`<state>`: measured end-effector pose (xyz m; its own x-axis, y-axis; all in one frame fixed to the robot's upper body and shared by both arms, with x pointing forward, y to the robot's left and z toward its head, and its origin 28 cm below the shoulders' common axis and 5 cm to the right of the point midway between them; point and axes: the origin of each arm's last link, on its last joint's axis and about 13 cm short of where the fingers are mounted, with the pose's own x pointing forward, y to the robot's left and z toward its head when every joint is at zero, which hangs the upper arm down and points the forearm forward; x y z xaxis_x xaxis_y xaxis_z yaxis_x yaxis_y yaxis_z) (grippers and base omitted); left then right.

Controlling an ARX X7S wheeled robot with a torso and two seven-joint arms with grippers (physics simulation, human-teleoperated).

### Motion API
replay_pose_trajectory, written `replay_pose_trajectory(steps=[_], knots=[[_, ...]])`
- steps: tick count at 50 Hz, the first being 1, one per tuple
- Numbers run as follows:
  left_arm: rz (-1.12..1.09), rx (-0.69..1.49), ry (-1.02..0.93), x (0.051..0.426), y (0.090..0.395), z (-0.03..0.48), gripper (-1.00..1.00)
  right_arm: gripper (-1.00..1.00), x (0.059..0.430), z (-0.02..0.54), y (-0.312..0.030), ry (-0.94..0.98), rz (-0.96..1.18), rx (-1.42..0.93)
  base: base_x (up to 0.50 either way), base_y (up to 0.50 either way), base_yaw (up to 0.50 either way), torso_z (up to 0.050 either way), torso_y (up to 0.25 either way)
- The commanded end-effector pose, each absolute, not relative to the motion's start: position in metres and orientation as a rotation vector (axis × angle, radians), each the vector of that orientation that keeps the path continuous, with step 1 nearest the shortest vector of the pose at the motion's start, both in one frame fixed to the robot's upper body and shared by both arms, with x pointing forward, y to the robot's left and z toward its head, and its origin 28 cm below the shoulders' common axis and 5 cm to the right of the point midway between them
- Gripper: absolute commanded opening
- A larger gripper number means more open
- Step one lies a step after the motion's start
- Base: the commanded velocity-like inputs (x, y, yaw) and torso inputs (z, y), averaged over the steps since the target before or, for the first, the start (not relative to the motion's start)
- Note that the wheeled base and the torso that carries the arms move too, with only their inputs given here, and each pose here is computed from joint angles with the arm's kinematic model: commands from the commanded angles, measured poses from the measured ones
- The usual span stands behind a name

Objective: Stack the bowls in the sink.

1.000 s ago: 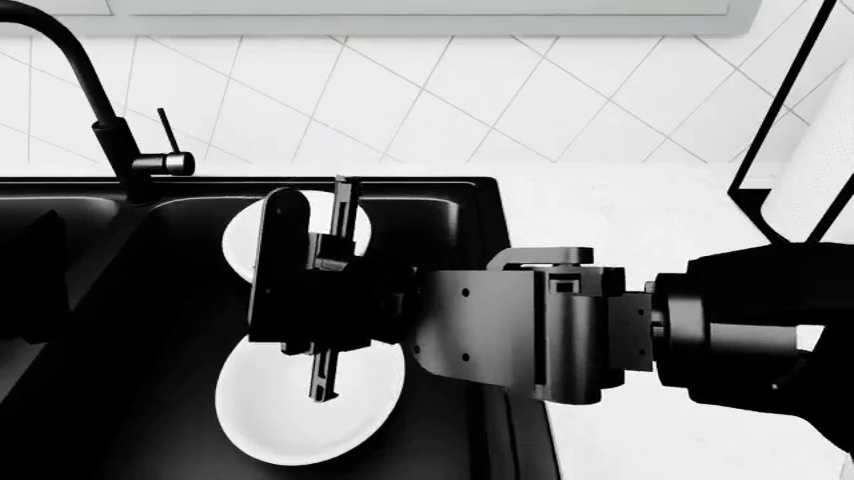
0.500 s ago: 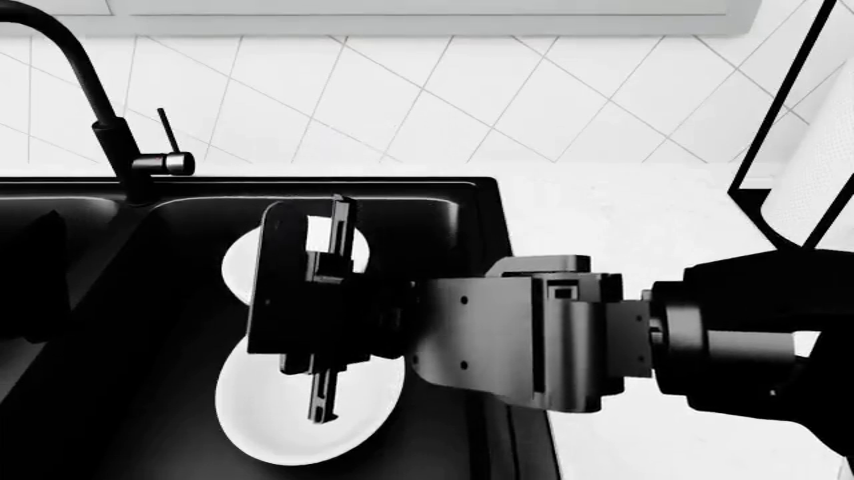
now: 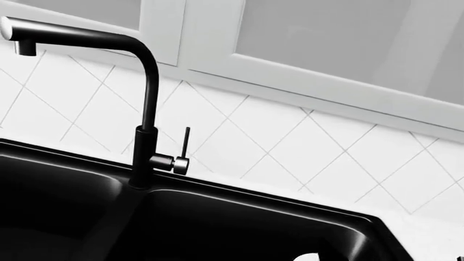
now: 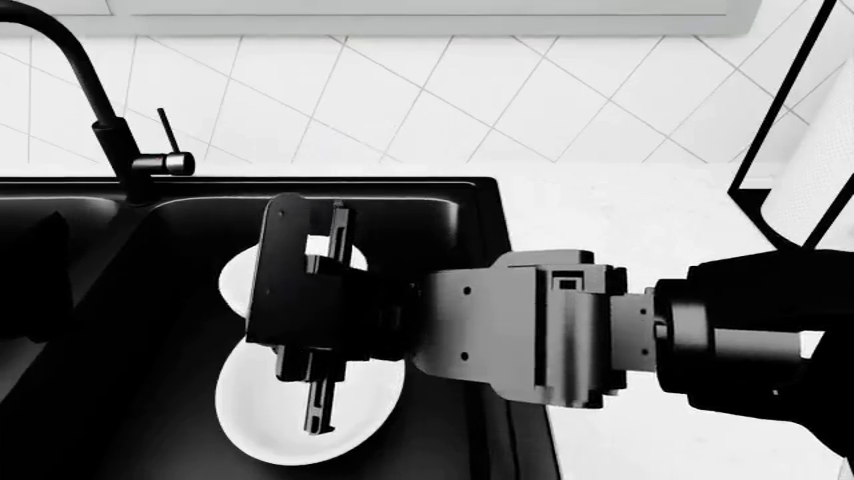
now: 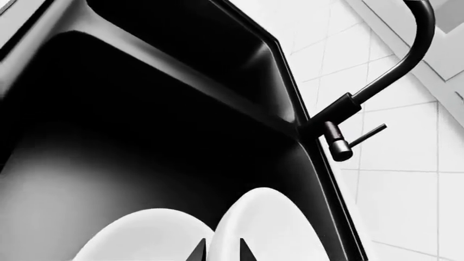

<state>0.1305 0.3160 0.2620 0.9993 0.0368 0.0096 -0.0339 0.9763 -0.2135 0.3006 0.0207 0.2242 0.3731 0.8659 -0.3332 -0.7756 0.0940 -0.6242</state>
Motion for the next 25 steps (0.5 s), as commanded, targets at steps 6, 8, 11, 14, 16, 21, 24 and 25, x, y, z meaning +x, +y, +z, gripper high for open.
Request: replay_pose_trajectory(steps=[6, 8, 11, 14, 16, 21, 24, 25], knots=[[0.037, -0.211, -0.011, 0.1315, 0.3156, 0.2615, 1.0, -1.0, 0.2997, 0.2284, 0.0211, -0.106, 1.252, -0.796, 0.0, 0.0, 0.0, 0.0, 0.0], [0.038, -0.211, -0.012, 0.1313, 0.3157, 0.2618, 1.0, -1.0, 0.2987, 0.2284, 0.0207, -0.098, 1.257, -0.795, 0.0, 0.0, 0.0, 0.0, 0.0], [0.037, -0.21, -0.012, 0.1311, 0.3154, 0.2619, 1.0, -1.0, 0.2976, 0.2289, 0.0205, -0.095, 1.262, -0.793, 0.0, 0.0, 0.0, 0.0, 0.003], [0.038, -0.211, -0.012, 0.1309, 0.3154, 0.2622, 1.0, -1.0, 0.2978, 0.2292, 0.0204, -0.088, 1.263, -0.788, 0.0, 0.0, 0.0, 0.0, 0.0], [0.038, -0.21, -0.012, 0.1307, 0.3152, 0.2624, 1.0, -1.0, 0.2977, 0.2288, 0.0204, -0.082, 1.264, -0.787, 0.0, 0.0, 0.0, 0.0, 0.0], [0.039, -0.21, -0.013, 0.1303, 0.3153, 0.2627, 1.0, -1.0, 0.2994, 0.2261, 0.0202, -0.07, 1.265, -0.789, 0.0, 0.0, 0.0, 0.0, 0.0], [0.039, -0.209, -0.013, 0.13, 0.3154, 0.2629, 1.0, -1.0, 0.3007, 0.2247, 0.0203, -0.063, 1.266, -0.788, 0.0, 0.0, 0.0, 0.0, 0.0], [0.039, -0.209, -0.013, 0.1301, 0.3154, 0.2629, 1.0, -1.0, 0.3008, 0.2246, 0.0203, -0.062, 1.266, -0.787, 0.0, 0.0, 0.0, 0.0, 0.0]])
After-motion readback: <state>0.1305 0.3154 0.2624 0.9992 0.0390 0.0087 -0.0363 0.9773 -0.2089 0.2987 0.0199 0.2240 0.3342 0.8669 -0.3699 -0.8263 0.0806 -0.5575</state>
